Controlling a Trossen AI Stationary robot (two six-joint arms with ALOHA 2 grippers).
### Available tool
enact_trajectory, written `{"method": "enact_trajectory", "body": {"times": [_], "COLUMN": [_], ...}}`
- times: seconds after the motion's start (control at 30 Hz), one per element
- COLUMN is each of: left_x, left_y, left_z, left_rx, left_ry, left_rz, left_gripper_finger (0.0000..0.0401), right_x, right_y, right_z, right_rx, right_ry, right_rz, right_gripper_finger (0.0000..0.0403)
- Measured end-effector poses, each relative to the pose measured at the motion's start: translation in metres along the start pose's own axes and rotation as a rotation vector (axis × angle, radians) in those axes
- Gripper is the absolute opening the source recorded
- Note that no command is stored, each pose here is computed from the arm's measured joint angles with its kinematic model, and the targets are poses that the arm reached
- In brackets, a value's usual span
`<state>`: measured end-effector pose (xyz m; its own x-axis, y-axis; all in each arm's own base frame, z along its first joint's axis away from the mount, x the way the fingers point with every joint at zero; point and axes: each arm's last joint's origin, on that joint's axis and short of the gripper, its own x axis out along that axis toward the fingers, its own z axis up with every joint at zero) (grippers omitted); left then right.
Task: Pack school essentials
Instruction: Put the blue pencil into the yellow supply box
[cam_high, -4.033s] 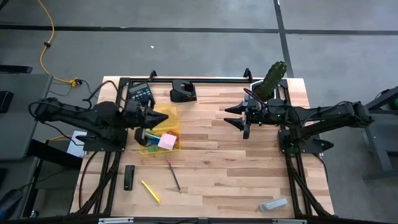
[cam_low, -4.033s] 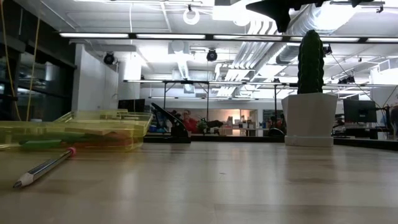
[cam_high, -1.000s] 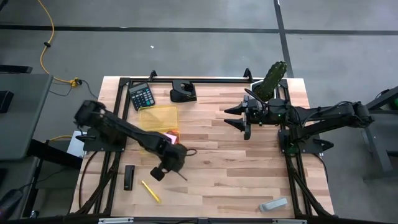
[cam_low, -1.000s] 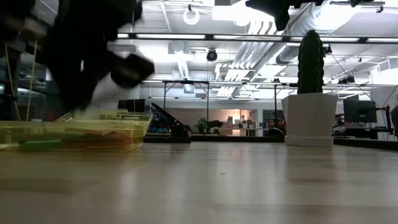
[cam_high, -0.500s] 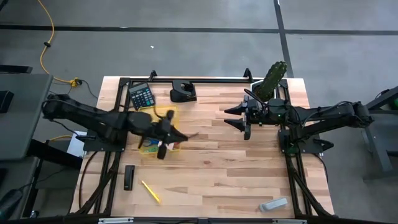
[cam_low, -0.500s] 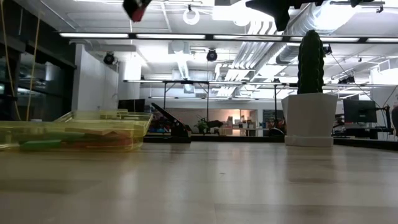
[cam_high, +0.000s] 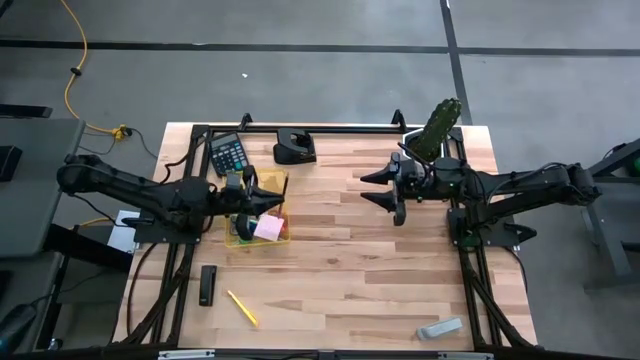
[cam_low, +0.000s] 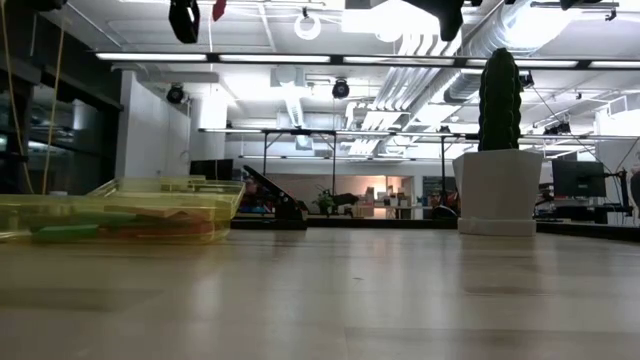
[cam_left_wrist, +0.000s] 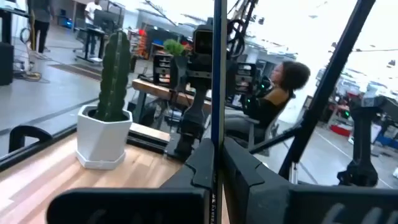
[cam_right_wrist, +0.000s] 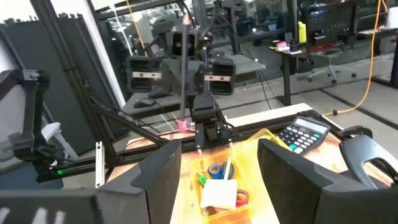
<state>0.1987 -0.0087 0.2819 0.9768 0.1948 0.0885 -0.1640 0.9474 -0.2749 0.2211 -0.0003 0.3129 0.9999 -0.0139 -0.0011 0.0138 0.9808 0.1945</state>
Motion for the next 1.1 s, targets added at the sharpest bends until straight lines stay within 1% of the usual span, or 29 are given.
{"method": "enact_trajectory", "body": {"times": [0.4,0.5,0.57,0.63,0.8,0.87,0.93,1.03,1.1], "left_x": [0.000,0.000,-0.002,-0.003,-0.015,-0.020,-0.025,-0.024,-0.018], "left_y": [0.000,0.001,0.003,0.006,0.016,0.022,0.028,0.035,0.036], "left_z": [0.000,-0.004,-0.007,-0.005,-0.007,-0.017,-0.029,-0.049,-0.052], "left_rx": [-0.004,0.007,0.034,0.069,0.238,0.295,0.338,0.366,0.405], "left_ry": [0.002,0.042,0.132,0.258,0.703,0.868,1.012,1.154,1.157], "left_rz": [-0.001,0.004,0.033,0.066,0.166,0.198,0.203,0.186,0.169], "left_gripper_finger": [0.0000,0.0000,0.0000,0.0000,0.0000,0.0000,0.0000,0.0000,0.0000], "right_x": [0.000,0.000,0.000,0.000,0.000,0.000,0.000,0.000,0.000], "right_y": [0.000,0.000,0.000,0.000,0.000,-0.001,-0.001,-0.001,-0.002], "right_z": [0.000,0.000,0.000,0.000,0.000,0.000,0.000,0.000,-0.001], "right_rx": [-0.017,-0.014,-0.014,-0.014,-0.014,-0.014,-0.013,0.007,0.013], "right_ry": [0.000,0.002,0.002,0.002,0.000,-0.003,-0.003,-0.002,0.001], "right_rz": [0.005,0.004,0.004,0.004,-0.014,-0.036,-0.045,-0.046,-0.047], "right_gripper_finger": [0.0206,0.0206,0.0206,0.0206,0.0206,0.0206,0.0206,0.0206,0.0206]}}
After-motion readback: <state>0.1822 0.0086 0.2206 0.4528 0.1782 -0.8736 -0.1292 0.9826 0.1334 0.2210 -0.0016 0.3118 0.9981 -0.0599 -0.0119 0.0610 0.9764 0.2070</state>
